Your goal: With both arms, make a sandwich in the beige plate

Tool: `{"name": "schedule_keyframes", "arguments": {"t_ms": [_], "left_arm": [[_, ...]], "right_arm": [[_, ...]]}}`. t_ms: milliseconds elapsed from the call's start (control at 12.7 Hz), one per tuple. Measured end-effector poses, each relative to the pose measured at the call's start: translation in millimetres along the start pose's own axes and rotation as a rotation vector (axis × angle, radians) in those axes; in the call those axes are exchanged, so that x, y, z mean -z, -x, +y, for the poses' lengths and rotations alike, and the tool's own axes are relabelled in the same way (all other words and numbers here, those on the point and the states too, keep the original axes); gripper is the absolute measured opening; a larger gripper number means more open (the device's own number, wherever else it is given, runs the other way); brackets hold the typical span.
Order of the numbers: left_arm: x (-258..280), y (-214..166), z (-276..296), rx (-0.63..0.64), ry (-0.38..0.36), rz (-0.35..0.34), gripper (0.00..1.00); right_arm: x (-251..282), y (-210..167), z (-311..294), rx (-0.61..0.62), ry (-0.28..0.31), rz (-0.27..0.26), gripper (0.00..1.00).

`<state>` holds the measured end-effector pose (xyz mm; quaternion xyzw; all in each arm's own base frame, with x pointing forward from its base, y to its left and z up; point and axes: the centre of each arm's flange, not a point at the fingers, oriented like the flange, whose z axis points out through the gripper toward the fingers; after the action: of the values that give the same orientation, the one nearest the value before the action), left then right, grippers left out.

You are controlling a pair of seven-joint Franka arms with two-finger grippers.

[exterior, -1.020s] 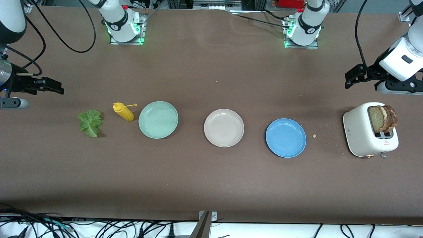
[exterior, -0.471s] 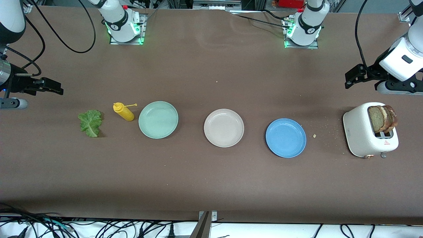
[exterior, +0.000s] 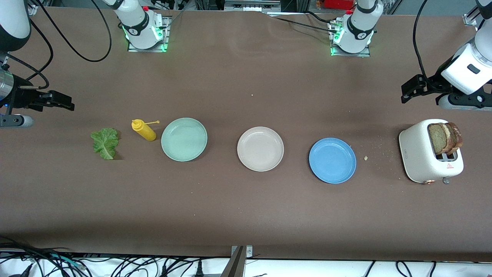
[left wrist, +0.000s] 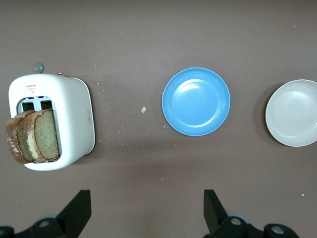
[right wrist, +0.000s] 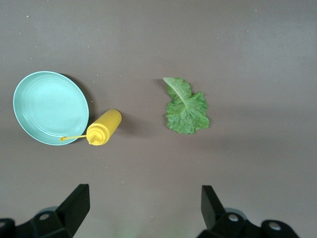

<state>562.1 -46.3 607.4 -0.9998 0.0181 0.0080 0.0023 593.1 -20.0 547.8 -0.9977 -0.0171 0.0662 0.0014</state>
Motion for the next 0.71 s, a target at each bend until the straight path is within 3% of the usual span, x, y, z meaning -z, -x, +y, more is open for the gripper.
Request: {"name": "schedule_keyframes", "arguments": {"t_ms": [706], "left_arm": [[0.1,-0.4,-7.9,0.014,0.000,0.001,1.00]], "right_arm": [[0.1,-0.9,0.1,0.000,0.001,0.001,1.00]]}}
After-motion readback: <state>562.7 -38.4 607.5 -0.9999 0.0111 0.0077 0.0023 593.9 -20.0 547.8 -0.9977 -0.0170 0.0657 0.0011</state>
